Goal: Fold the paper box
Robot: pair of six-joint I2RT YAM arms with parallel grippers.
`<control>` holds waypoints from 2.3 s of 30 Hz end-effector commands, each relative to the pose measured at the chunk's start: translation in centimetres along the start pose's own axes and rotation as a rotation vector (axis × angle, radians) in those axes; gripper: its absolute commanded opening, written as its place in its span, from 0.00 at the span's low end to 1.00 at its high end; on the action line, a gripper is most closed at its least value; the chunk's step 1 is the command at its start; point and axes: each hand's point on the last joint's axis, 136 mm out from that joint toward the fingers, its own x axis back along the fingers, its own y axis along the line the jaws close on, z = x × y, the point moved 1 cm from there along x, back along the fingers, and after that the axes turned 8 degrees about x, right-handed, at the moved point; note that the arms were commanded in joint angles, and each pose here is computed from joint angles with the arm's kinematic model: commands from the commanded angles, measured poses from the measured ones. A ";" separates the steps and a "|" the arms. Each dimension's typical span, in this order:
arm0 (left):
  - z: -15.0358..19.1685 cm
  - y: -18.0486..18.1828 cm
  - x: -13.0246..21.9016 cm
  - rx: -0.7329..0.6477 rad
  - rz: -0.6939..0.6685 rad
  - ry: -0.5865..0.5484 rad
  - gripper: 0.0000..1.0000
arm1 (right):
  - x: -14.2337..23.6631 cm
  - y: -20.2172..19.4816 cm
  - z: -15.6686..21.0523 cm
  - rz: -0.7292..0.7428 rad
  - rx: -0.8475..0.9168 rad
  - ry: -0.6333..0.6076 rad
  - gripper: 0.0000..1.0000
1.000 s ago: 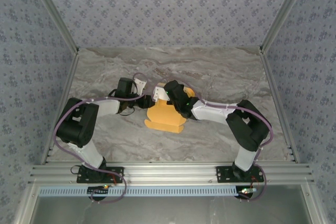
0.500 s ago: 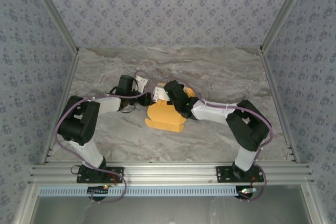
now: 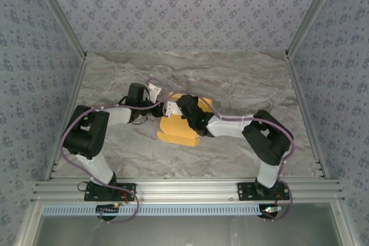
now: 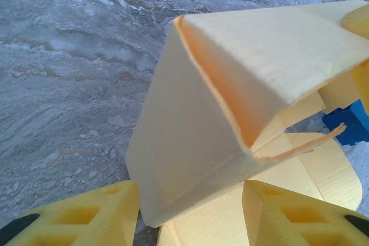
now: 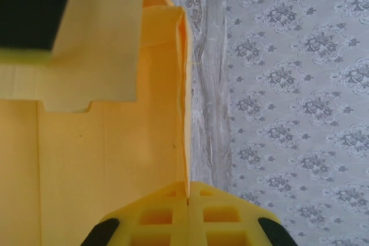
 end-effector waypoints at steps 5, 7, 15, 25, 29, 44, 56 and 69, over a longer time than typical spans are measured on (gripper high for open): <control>0.2 0.0 -0.2 -0.051 0.039 -0.011 0.50 | -0.3 1.5 -0.3 0.050 0.092 0.028 0.00; 0.3 0.0 -0.2 -0.059 0.040 -0.017 0.50 | -0.3 1.8 -0.3 0.053 0.104 0.033 0.00; 0.1 0.1 -0.2 -0.097 0.039 -0.068 0.50 | -0.3 2.3 -0.1 0.060 0.122 0.039 0.00; 0.1 -0.7 -0.7 -0.160 0.065 -0.097 0.50 | 0.2 1.6 -0.2 0.038 0.065 0.012 0.00; 0.0 -0.7 -0.8 -0.172 0.065 -0.113 0.51 | 0.4 1.1 -0.1 0.034 0.032 -0.002 0.00; -0.5 0.4 -1.7 -0.187 -0.008 -0.178 0.46 | 0.1 1.1 -0.2 0.023 0.019 -0.005 0.00; -0.9 0.7 -1.7 -0.189 -0.057 -0.235 0.36 | 0.0 1.2 0.1 0.022 0.017 -0.006 0.00; -1.6 -0.1 -2.1 -0.221 -0.080 -0.294 0.38 | 0.0 1.4 0.1 0.011 0.018 -0.010 0.00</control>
